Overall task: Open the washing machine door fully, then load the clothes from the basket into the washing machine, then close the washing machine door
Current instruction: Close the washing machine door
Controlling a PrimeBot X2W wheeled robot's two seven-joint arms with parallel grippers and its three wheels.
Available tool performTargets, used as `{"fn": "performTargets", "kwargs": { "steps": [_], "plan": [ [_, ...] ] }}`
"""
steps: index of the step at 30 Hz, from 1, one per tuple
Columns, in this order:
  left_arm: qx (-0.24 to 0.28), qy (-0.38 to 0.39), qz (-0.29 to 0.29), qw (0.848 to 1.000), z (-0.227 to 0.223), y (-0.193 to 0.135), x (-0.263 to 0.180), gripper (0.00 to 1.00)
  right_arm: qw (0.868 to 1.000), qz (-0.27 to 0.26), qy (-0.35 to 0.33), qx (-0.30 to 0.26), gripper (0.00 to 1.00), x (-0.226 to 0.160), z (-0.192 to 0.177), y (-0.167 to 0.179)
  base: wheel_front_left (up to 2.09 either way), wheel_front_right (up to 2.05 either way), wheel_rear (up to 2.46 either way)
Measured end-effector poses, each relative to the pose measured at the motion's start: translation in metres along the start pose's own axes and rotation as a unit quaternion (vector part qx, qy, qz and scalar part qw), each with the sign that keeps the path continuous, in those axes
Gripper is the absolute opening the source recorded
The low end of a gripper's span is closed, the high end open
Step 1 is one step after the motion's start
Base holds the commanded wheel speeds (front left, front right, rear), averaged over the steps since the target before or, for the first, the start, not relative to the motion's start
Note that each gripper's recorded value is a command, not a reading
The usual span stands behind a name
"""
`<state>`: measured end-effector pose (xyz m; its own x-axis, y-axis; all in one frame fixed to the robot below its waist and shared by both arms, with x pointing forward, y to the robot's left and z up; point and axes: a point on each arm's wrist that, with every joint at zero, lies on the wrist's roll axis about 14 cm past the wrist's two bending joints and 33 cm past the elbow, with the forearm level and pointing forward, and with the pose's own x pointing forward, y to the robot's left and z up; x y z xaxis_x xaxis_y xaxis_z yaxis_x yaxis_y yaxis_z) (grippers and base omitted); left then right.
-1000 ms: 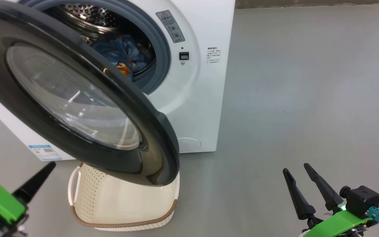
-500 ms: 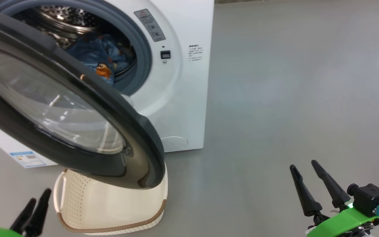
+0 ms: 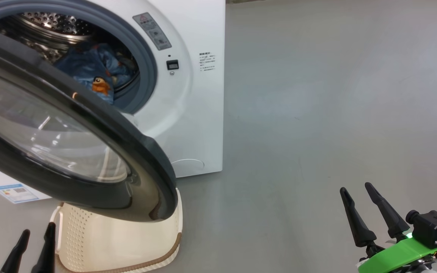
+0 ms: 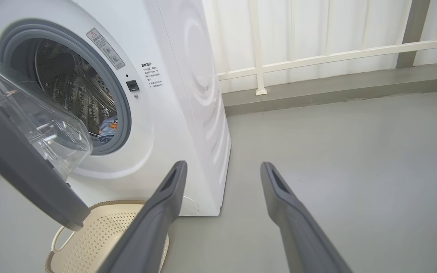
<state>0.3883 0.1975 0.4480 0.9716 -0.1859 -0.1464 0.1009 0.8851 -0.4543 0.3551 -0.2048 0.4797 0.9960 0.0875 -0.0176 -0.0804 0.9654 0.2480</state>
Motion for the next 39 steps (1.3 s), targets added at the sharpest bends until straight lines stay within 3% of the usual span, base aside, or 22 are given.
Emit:
{"fn": "performTargets", "kwargs": {
  "steps": [15, 24, 39],
  "plan": [
    [0.142, -0.056, -0.033, 0.988, 0.015, -0.035, 0.001, 1.0, 1.0, -0.024, -0.008, -0.001, 1.0, -0.005, 0.006, -0.014, 0.0, 0.0, 0.0],
    [0.14, -0.064, 0.001, 0.988, 0.013, -0.025, -0.007, 1.0, 1.0, -0.02, -0.005, 0.004, 1.0, 0.0, 0.002, -0.011, 0.0, 0.0, 0.0],
    [0.139, -0.07, 0.004, 0.988, 0.015, -0.026, -0.01, 1.0, 1.0, -0.014, -0.006, 0.005, 1.0, 0.002, 0.003, -0.007, 0.0, 0.0, 0.0]
  ]
}}
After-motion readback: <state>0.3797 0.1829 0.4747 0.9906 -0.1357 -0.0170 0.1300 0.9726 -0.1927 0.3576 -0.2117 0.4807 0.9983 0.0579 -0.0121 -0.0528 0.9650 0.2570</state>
